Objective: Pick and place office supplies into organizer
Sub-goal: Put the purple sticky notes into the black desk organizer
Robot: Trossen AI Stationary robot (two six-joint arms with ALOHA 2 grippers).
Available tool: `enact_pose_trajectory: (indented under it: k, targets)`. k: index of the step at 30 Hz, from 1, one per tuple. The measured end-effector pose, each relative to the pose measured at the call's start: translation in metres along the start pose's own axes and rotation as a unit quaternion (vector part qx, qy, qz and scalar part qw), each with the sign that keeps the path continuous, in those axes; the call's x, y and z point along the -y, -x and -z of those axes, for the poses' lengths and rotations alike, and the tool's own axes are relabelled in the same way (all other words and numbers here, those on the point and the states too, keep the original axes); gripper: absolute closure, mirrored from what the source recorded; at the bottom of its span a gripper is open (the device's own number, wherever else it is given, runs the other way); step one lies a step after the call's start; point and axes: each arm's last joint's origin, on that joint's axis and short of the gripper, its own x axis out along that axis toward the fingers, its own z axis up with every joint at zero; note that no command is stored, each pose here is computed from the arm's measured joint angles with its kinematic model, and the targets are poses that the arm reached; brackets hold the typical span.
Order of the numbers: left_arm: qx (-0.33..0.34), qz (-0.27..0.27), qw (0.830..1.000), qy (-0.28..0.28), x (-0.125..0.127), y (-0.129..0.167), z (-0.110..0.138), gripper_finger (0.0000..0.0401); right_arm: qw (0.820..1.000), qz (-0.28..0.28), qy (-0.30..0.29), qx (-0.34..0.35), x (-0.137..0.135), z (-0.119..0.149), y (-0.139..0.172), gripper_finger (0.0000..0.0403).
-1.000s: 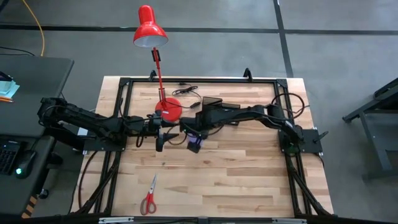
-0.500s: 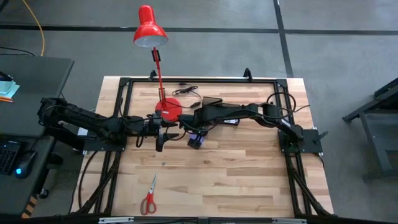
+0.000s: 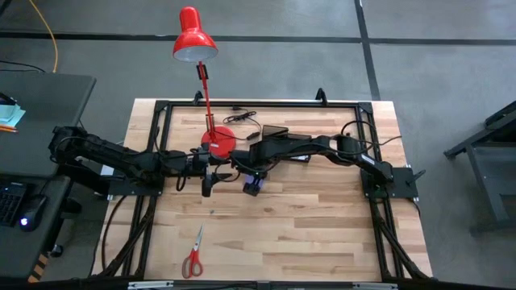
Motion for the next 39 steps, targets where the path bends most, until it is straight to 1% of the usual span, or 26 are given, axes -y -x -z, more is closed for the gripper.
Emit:
enact_pose_trajectory:
  k: [7, 13, 17, 21, 24, 32, 39]
  targets:
    - [0.000, 0.000, 1.000, 0.000, 0.000, 0.000, 0.000, 0.0168, 1.000, 0.030, 0.005, 0.005, 0.004, -0.001, -0.002, 0.0004]
    - [0.000, 0.000, 1.000, 0.000, 0.000, 0.000, 0.000, 0.0168, 0.999, 0.031, 0.013, 0.004, 0.004, -0.001, -0.002, 0.0004]
    - [0.000, 0.000, 1.000, 0.000, 0.000, 0.000, 0.000, 0.0168, 0.999, 0.051, 0.014, 0.008, 0.005, -0.001, -0.002, 0.0004]
    - [0.000, 0.000, 1.000, 0.000, 0.000, 0.000, 0.000, 0.0168, 0.999, 0.046, 0.014, 0.006, 0.005, 0.000, -0.002, 0.0004]
    - [0.000, 0.000, 1.000, 0.000, 0.000, 0.000, 0.000, 0.0168, 0.998, 0.057, 0.014, 0.009, 0.006, -0.001, -0.002, 0.0004]
    - [0.000, 0.000, 1.000, 0.000, 0.000, 0.000, 0.000, 0.0168, 0.998, 0.054, 0.011, -0.017, 0.008, 0.000, -0.020, 0.0004]
    - [0.000, 0.000, 1.000, 0.000, 0.000, 0.000, 0.000, 0.0168, 0.998, 0.054, 0.011, -0.022, 0.009, 0.001, -0.023, 0.0006]
